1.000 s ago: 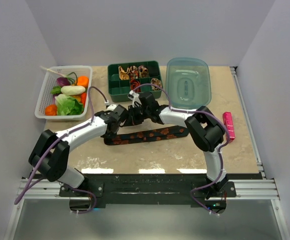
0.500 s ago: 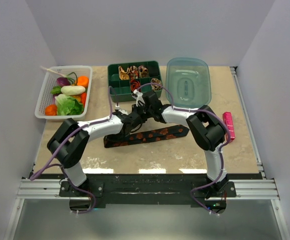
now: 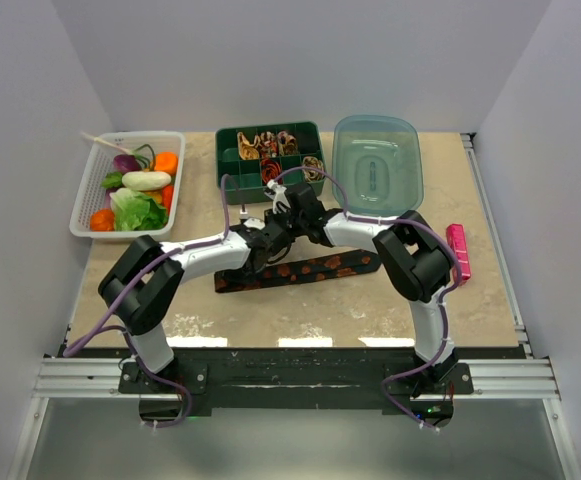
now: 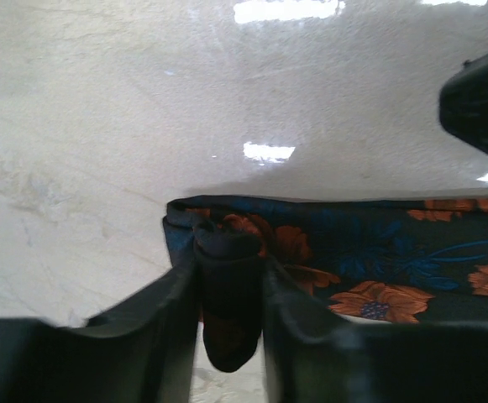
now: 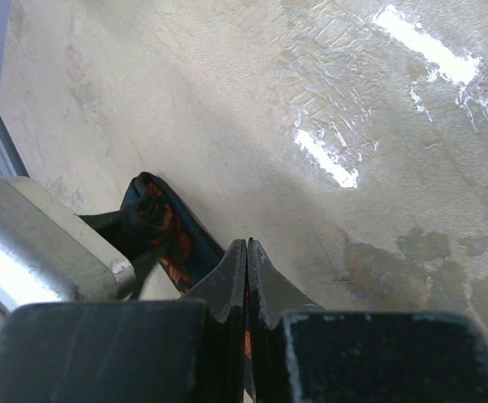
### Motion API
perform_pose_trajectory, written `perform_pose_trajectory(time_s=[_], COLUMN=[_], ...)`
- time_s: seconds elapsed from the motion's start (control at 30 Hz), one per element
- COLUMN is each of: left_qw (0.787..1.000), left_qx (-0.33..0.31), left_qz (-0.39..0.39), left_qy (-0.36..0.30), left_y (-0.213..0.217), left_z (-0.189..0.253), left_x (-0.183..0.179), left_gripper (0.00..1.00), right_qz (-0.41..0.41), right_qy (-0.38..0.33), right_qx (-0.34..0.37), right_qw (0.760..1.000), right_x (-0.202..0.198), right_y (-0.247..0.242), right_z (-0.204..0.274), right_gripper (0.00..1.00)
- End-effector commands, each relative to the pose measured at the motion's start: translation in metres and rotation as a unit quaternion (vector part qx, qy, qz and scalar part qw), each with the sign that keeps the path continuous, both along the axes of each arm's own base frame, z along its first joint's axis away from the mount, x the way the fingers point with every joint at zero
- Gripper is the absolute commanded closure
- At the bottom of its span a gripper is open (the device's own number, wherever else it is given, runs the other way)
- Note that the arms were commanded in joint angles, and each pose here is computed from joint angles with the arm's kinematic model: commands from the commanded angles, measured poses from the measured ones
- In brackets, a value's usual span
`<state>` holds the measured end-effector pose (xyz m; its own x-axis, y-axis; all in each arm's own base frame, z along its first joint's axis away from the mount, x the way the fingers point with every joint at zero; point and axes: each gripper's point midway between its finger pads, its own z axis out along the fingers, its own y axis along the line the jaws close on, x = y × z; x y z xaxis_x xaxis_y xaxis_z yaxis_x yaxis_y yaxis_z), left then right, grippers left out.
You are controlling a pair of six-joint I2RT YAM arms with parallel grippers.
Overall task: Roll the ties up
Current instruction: Roll the tie at the center of the board.
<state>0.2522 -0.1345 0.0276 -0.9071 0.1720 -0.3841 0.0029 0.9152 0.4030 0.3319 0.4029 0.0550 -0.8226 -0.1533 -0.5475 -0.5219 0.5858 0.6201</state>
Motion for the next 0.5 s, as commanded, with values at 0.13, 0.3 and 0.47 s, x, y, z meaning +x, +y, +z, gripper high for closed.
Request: perform_pose_trajectory(time_s=[0.13,0.3,0.47], left_qw=[0.995,0.989,0.979], left_qx=[-0.096,-0.139,-0.177], left_qz=[-0.004,-0.012,-0.011], left_qy=[-0.016,-0.048,-0.099], left_y=[-0.038,-0.048,-0.048], left_z=[-0.009,0.014,0.05], left_x=[0.008,0.014,0.021], left_gripper=[0.41,0.33,0.28], right_qz=[0.005,0.007,0.009], right_qy=[-0.023,-0.026,-0.033], right_qx=[0.01,0.011,0.02], right_qw=[1.0,1.0,0.999], right_x=[0.006,0.005,0.004], right_y=[0.002,0.002,0.003], right_z=[0.015,0.017,0.027], right_gripper=[1.0,1.0,1.0])
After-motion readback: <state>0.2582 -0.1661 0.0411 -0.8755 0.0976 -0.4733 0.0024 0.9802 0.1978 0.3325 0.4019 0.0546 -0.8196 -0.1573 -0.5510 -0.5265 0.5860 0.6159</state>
